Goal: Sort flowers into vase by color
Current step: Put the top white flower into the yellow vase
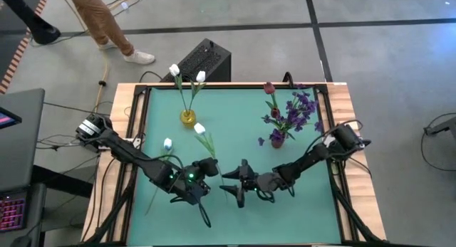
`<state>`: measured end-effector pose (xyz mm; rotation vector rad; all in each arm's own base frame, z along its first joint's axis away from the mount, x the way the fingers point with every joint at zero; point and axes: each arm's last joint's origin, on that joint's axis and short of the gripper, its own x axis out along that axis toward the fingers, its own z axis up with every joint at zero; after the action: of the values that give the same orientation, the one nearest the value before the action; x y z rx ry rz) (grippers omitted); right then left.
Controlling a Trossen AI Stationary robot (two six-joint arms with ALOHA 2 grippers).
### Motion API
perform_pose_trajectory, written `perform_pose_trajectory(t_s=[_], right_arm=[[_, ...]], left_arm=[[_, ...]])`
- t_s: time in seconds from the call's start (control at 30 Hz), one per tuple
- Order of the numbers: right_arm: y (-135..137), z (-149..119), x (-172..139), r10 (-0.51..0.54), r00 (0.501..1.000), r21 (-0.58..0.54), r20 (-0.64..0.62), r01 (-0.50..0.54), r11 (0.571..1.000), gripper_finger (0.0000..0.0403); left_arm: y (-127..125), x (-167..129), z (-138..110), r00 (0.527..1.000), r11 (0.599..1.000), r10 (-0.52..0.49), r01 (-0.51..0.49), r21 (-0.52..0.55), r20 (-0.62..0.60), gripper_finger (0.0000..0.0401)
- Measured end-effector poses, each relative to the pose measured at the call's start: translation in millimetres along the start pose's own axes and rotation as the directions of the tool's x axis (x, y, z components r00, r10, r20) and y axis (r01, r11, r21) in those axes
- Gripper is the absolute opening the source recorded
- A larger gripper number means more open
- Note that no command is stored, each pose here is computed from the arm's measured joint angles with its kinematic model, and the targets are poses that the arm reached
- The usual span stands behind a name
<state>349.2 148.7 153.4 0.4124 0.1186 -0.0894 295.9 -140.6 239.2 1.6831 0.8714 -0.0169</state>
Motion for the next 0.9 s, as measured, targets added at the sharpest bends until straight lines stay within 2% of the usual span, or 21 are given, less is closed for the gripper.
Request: perform_pose_trajectory(t_s=[0.13,0.4,0.57,0.73,0.8,0.9], right_arm=[[-3.4,1.3,1.8,-0.011,1.000,0.011,0.000,0.011,1.000,0.0191],[-7.0,-2.7,2.7,-0.009,0.998,-0.011,-0.057,0.008,1.000,0.0024],[-6.3,-2.6,2.6,0.004,0.998,-0.020,-0.058,-0.005,1.000,0.0027],[-7.1,-2.4,3.0,0.006,0.998,-0.033,-0.061,-0.008,0.999,0.0021],[-8.8,-1.4,4.0,0.000,0.998,-0.034,-0.059,-0.002,0.999,0.0021],[-13.1,0.5,6.1,-0.012,0.998,-0.036,-0.056,0.010,0.999,0.0021]], left_arm=[[0.0,0.0,-0.3,1.000,1.000,0.004,-0.004,0.003,-0.010,0.0000],[-0.9,-0.2,-0.8,1.000,0.999,0.001,0.000,0.042,-0.019,0.0000],[-1.6,0.0,-0.5,1.000,0.999,-0.014,0.014,0.050,0.003,0.0019],[-4.0,0.0,-2.2,0.999,0.997,-0.025,0.026,0.077,-0.021,0.0082],[-3.7,-0.1,-2.9,0.999,0.999,-0.010,0.012,0.035,-0.050,0.0114],[-2.2,-2.5,-4.6,0.998,0.996,0.006,-0.013,-0.089,-0.070,0.0161]])
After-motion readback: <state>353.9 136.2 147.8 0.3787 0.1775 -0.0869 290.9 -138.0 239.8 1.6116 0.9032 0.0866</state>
